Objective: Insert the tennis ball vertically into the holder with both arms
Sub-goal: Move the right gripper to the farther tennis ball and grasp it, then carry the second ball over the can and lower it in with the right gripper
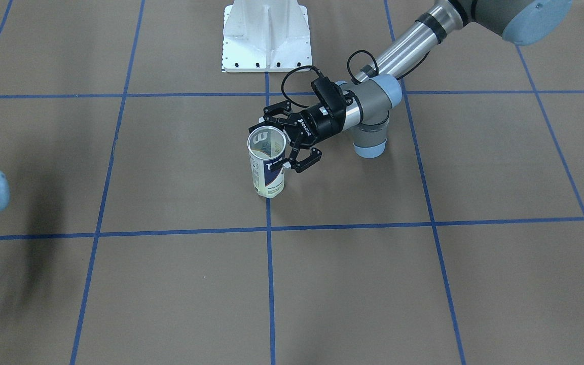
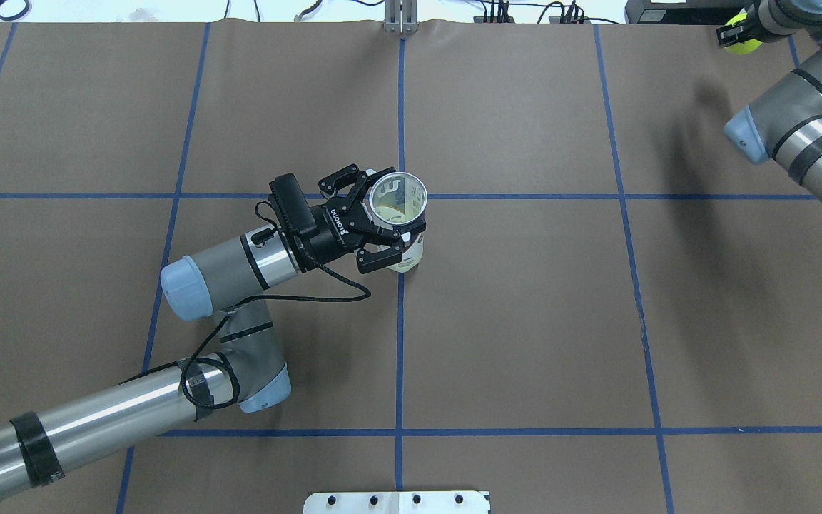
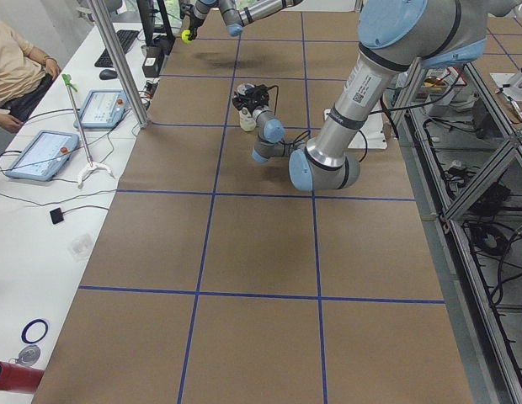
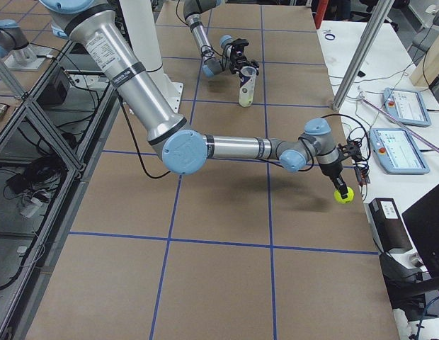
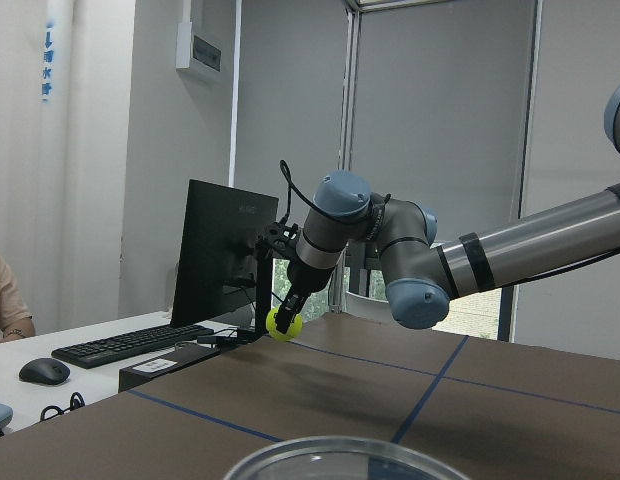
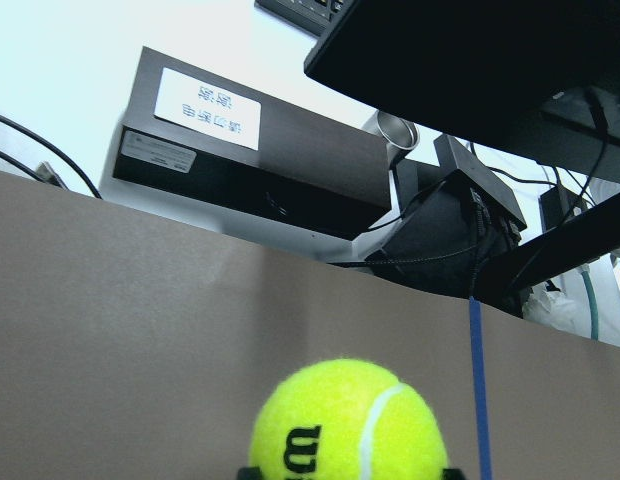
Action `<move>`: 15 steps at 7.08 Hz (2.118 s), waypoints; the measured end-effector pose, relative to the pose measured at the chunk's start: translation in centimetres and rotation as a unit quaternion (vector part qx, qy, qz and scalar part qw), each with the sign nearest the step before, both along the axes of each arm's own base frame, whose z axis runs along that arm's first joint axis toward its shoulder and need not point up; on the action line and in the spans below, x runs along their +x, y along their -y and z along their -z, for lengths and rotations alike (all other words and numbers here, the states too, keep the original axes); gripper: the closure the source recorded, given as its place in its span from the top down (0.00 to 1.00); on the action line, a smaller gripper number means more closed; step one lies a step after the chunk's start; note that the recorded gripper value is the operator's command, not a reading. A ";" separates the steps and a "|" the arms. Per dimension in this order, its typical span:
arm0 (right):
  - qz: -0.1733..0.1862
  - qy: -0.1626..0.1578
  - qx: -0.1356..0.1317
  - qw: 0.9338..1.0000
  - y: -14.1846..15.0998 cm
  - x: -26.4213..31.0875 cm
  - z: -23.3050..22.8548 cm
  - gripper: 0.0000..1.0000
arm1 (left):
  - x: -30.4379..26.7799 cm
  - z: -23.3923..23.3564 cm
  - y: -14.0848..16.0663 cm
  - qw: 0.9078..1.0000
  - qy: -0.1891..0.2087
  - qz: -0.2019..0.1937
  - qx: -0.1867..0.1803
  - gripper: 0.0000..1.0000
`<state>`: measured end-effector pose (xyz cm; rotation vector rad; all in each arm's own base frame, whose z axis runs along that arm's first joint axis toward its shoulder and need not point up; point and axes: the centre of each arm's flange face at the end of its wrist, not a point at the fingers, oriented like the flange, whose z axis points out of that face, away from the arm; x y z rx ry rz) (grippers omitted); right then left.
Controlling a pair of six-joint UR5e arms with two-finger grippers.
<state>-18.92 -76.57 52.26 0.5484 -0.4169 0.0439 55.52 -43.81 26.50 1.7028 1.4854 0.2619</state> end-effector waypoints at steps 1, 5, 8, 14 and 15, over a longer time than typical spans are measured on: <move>0.005 0.033 -0.005 0.999 -0.7 0.0 3.6 0.00 | 0.0 0.0 0.0 1.000 0.000 0.000 0.000 0.98; 0.007 0.191 -0.044 0.981 -6.5 -0.9 18.6 0.00 | 0.0 0.2 0.0 1.000 -0.001 0.000 0.001 0.98; -0.002 0.283 -0.095 0.954 -15.6 -6.2 31.1 0.00 | 0.0 0.3 0.0 1.000 -0.001 0.000 0.001 0.98; -0.032 0.322 -0.148 0.935 -29.0 -20.2 45.9 0.00 | 0.1 0.3 -0.1 1.000 0.000 -0.001 0.000 0.98; -0.034 0.311 -0.149 0.938 -30.4 -21.9 46.7 0.00 | 0.1 0.3 -0.1 1.000 0.000 -0.001 0.000 0.98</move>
